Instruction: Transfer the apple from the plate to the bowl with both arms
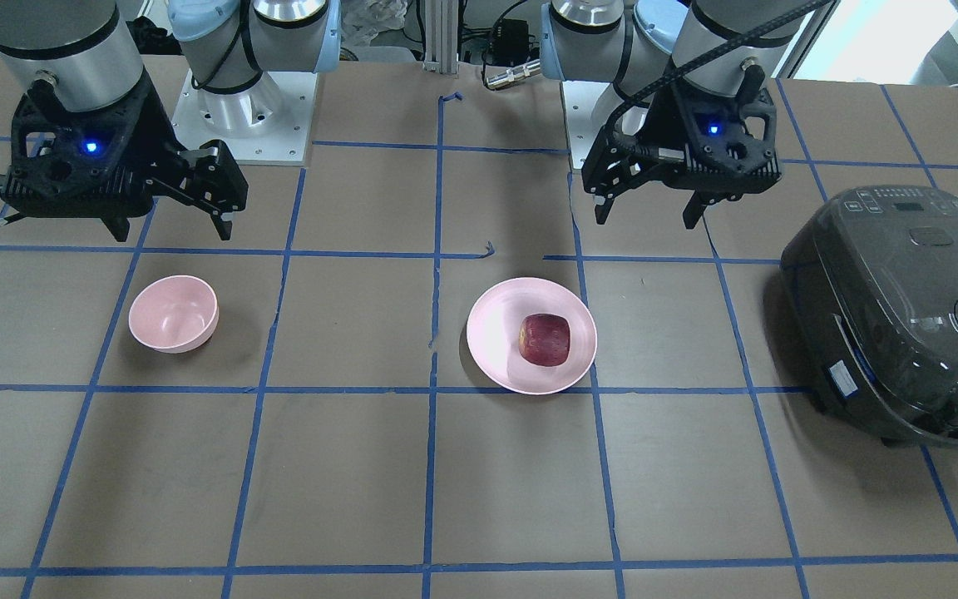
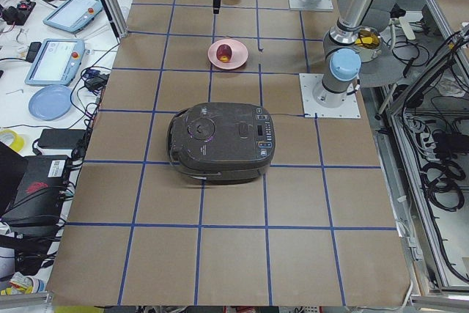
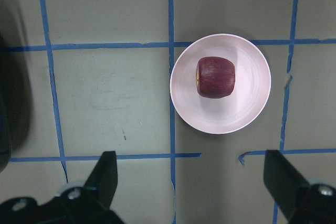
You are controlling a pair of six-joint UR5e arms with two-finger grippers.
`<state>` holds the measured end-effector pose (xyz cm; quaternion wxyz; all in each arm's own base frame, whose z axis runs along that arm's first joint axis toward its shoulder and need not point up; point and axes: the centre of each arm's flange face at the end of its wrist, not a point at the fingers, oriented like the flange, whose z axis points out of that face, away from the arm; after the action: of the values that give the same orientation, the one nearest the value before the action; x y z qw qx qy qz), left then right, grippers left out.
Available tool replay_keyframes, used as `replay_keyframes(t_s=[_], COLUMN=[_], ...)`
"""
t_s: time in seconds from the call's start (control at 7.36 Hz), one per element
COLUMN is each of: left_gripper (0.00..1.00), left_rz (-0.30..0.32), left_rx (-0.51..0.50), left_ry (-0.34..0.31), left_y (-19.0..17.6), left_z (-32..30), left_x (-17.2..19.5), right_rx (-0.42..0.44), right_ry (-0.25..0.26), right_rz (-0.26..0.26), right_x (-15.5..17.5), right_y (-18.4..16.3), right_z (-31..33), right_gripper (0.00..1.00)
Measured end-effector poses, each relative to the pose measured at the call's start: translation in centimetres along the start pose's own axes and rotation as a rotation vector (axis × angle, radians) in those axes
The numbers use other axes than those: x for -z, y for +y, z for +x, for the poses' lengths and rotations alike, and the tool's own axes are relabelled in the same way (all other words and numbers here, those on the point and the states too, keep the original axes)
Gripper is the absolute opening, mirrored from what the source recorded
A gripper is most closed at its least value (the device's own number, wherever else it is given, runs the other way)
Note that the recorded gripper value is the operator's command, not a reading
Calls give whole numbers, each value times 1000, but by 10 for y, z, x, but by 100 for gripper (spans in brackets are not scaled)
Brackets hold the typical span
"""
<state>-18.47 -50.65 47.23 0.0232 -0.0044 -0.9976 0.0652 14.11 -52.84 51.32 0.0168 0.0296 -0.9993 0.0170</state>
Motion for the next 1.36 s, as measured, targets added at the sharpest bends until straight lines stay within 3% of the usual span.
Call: replay_keyframes(t_s=[0.27, 0.95, 1.36], left_gripper=[100, 100, 98], left_rz=[13, -216, -279], left_rx=[-14, -10, -9], left_ry=[4, -35, -32], left_y=[3, 4, 1], left_z=[15, 12, 12], left_x=[-54, -194, -245], right_rx=[-2, -5, -5], right_ry=[0, 2, 0], right_rz=[-1, -7, -6], right_x=[0, 1, 1], right_y=[0, 2, 2], right_z=[0, 2, 2], right_gripper=[100, 100, 100])
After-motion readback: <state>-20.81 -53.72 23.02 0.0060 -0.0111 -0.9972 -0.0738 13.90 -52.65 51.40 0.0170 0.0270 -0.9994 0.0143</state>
